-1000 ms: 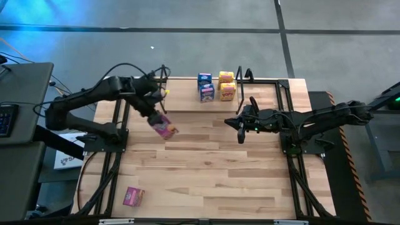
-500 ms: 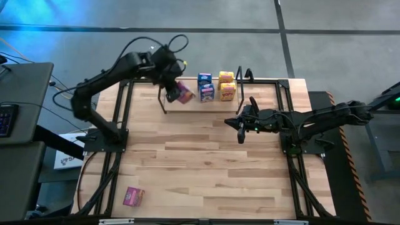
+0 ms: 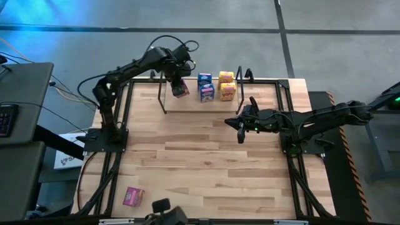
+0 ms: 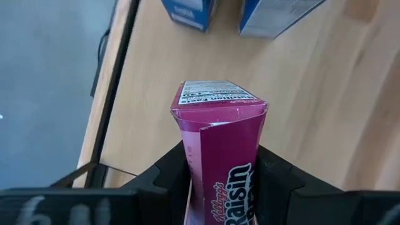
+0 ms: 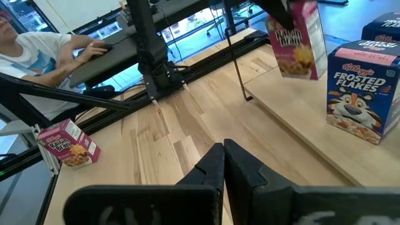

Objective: Stack cereal on shelf
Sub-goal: Put the top purple cereal box on the shelf

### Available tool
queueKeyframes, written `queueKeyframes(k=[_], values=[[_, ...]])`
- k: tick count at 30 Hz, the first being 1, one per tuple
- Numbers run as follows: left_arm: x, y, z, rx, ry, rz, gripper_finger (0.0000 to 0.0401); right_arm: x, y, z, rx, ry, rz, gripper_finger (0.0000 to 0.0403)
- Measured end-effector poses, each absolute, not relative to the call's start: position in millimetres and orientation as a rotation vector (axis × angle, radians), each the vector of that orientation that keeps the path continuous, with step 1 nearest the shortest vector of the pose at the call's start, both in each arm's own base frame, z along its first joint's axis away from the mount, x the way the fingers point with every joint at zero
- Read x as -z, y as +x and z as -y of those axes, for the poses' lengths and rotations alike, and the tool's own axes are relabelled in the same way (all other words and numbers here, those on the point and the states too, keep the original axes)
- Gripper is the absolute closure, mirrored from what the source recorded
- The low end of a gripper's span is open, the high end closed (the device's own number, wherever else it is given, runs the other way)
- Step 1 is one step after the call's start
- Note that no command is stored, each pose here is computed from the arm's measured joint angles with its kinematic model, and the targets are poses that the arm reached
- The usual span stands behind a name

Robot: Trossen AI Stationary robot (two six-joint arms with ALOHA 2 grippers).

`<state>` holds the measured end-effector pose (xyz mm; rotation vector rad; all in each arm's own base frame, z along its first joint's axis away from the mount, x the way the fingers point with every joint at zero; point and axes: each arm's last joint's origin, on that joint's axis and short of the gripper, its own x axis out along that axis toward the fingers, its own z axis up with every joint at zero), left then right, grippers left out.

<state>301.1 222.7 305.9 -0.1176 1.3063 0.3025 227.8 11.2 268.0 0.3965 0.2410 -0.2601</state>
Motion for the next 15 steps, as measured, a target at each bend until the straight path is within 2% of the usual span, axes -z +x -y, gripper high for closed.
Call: queueKeyframes(k=[7,15], values=[[-285,310,-238,-0.255,-0.061,-1.33,0.0279,-268,228,-10,0.292,0.41,-0.231,0.0402],[-285,312,-236,-0.156,0.071,-1.343,0.0279,-268,228,-10,0.303,0.409,-0.228,0.0402]])
